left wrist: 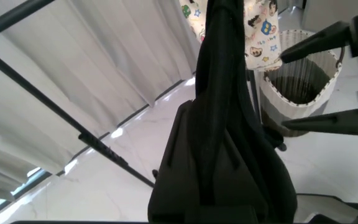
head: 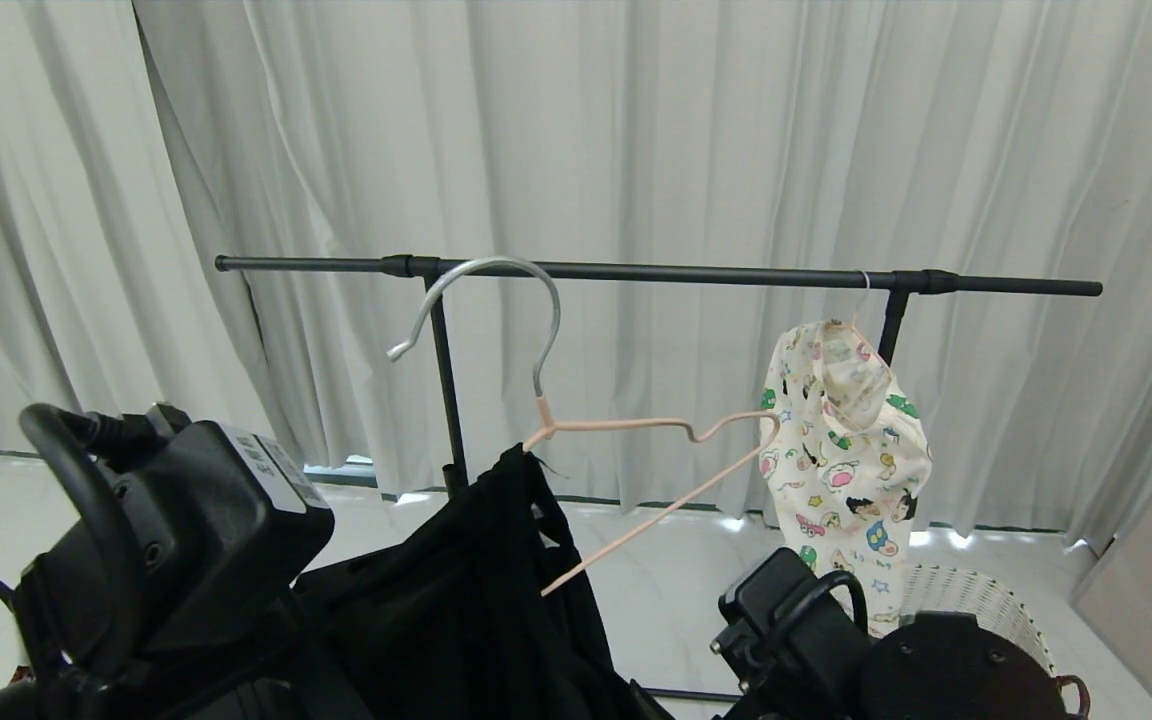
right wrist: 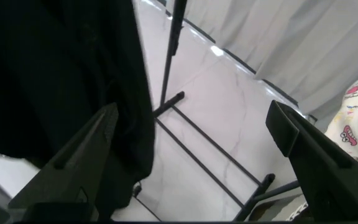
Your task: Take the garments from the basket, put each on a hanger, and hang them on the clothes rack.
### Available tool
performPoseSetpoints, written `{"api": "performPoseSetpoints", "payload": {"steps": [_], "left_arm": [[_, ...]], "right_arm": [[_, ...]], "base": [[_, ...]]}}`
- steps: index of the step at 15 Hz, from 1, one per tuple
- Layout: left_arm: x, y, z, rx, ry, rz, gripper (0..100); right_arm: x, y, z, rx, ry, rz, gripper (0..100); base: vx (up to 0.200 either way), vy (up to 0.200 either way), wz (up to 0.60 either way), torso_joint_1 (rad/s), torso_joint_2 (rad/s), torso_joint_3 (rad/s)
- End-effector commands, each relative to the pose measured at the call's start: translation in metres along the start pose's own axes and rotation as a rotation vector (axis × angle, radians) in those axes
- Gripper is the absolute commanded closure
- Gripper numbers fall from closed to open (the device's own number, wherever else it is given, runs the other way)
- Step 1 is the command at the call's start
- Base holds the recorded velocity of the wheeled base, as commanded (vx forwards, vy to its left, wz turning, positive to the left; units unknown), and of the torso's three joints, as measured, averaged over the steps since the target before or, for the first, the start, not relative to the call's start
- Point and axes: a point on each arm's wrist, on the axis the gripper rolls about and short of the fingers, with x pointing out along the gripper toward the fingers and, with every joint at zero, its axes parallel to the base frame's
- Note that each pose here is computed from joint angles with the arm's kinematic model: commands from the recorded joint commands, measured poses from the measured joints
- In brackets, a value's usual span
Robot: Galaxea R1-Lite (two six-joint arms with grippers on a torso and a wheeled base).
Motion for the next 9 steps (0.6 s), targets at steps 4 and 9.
{"api": "performPoseSetpoints", "payload": {"steps": [4,9], "left_arm": [[-0.001,0.0,0.005,-0.002,-0.019,-0.006,100],[-0.003,-0.005,0.006,0.006,-0.028,-0.034,100]], "right_arm": [[0.011,0.002,-0.008,-0.018,0.037,-0.007,0],[0.02,0.007,-0.012,-0.035,0.05,0.004,0]], "base": [[0.0,0.0,0.0,0.0,0.0,0.0],[0.0,0.0,0.0,0.0,0.0,0.0]]}}
